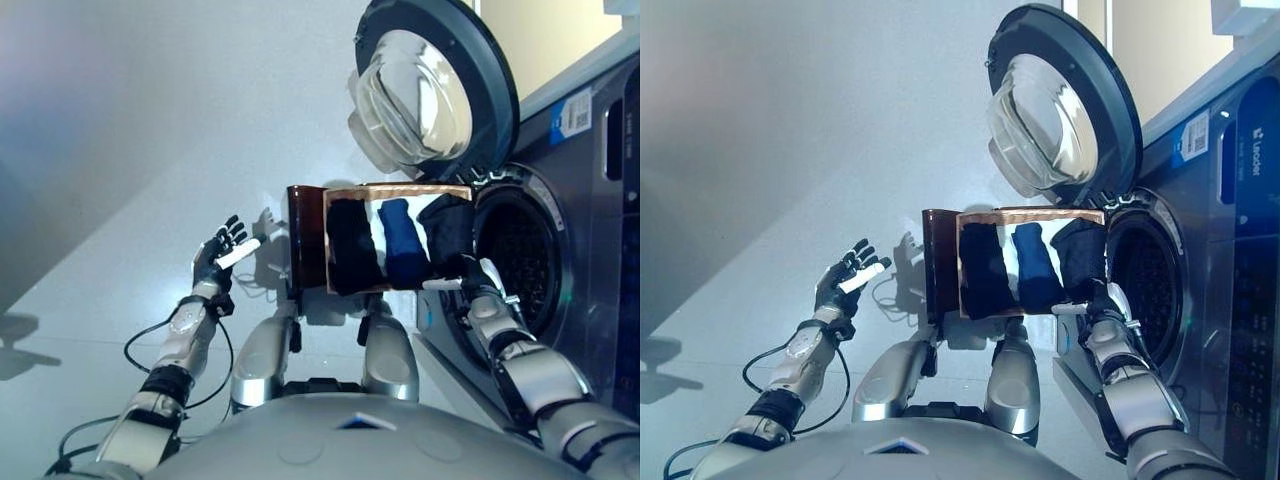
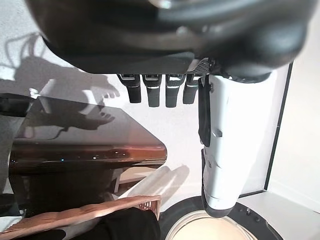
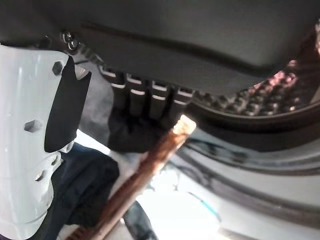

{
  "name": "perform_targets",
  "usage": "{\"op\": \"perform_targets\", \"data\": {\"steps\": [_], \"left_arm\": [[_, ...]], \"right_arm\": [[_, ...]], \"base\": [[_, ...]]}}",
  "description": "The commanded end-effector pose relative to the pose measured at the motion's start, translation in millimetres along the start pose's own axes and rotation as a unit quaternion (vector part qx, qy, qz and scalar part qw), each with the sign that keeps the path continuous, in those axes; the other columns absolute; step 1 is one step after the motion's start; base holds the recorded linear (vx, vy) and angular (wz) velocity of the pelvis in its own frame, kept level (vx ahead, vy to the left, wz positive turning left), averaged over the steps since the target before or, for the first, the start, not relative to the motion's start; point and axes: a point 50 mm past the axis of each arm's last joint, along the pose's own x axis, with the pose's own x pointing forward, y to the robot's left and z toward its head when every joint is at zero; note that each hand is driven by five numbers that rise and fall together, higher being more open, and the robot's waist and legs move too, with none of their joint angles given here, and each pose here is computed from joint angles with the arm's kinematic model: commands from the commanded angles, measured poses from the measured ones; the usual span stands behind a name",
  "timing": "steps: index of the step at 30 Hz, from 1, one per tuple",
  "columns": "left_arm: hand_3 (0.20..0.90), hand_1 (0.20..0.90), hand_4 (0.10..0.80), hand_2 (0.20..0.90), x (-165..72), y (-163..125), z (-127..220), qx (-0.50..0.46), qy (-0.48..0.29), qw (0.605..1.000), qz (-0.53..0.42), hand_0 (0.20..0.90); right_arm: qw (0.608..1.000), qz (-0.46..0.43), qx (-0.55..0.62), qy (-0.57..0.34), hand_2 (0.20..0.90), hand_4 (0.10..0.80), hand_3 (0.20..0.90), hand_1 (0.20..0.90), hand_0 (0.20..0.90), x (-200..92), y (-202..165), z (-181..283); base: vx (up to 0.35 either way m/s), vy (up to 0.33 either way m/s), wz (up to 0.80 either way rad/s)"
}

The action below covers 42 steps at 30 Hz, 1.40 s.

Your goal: Pick up the clothes and place them into the washing machine

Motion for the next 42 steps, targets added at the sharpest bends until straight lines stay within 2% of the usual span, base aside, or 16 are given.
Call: {"op": "perform_targets", "data": {"steps": [1,22,42], "left_arm": [[0.900,0.900,0.800,0.900,-3.5,0.4,30.0,0.021,-0.073,0.997,-0.030,0.900],[0.900,0.900,0.800,0.900,-0.6,-10.4,47.2,0.035,-0.100,0.993,-0.060,0.900],[0.900,0.900,0.800,0.900,-6.5,2.6,31.8,0.031,-0.069,0.996,-0.035,0.900]], "right_arm": [[0.997,-0.047,-0.053,-0.017,0.900,0.800,0.900,0.900,0.900,5.5,-27.9,9.7],[0.983,-0.066,-0.167,-0.039,0.900,0.800,0.900,0.900,0.900,10.7,-39.3,37.9],[0.989,-0.096,-0.111,-0.005,0.900,0.800,0.900,0.900,0.900,8.7,-53.1,15.6]], "base": [[-0.006,0.025,0.05],[-0.017,0.017,0.02],[0.010,-0.009,-0.02]]}}
